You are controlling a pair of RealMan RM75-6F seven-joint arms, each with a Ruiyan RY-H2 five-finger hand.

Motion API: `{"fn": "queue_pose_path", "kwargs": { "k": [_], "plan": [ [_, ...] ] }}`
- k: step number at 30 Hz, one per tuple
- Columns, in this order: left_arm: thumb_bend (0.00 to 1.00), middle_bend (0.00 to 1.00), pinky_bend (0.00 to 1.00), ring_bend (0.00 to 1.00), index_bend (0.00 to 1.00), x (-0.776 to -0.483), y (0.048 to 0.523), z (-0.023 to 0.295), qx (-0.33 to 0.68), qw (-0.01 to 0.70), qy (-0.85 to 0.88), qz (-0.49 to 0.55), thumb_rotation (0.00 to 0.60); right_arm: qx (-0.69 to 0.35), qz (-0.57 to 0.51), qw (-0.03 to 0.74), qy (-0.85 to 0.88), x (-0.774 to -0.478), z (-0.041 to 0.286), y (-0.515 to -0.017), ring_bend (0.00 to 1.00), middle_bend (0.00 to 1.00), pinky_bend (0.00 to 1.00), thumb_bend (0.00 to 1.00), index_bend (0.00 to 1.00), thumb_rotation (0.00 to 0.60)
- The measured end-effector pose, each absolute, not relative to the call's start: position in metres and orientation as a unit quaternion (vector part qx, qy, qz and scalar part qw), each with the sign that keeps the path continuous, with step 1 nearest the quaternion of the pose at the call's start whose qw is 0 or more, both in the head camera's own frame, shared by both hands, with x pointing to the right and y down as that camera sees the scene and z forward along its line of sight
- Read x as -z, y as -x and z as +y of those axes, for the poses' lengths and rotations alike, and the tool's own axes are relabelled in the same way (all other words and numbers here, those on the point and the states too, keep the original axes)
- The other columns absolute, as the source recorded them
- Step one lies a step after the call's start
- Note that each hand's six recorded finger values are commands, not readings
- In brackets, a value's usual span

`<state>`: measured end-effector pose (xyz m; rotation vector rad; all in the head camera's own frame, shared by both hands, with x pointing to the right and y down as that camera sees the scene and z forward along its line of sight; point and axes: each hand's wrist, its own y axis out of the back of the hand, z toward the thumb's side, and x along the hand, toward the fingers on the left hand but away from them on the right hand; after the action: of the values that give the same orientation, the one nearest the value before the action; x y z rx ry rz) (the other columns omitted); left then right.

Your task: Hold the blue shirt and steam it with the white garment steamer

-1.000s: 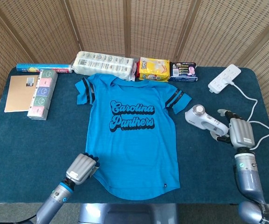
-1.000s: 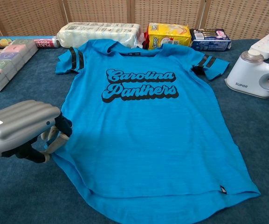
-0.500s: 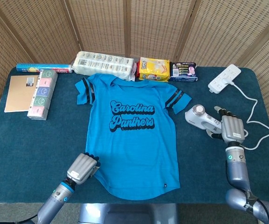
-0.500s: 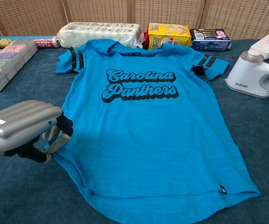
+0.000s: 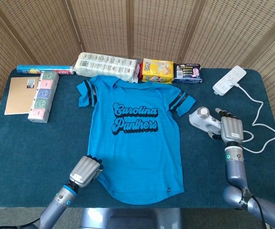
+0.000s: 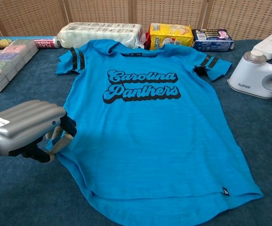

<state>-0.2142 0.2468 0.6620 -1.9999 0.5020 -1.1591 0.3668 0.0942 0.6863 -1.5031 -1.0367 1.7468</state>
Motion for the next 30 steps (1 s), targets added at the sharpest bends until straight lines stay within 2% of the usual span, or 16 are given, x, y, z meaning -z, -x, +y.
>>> {"fn": "queue_pose_path", "kwargs": {
  "k": [13,30],
  "plan": [
    [0.44,0.71,0.50,0.57,0.81,-0.663,0.214,0.246,0.455,0.375,0.783,0.197,0.600,-0.676,-0.365,0.354,0.534,-0.704,0.090,-0.366,0.23,0.27,0.28,0.34,0.18,0.478],
    [0.44,0.71,0.50,0.57,0.81,-0.663,0.212,0.244,0.454,0.375,0.784,0.198,0.600,-0.700,-0.317,0.415,0.487,-0.723,0.085,-0.367,0.23,0.29,0.23,0.36,0.22,0.480]
  ]
}}
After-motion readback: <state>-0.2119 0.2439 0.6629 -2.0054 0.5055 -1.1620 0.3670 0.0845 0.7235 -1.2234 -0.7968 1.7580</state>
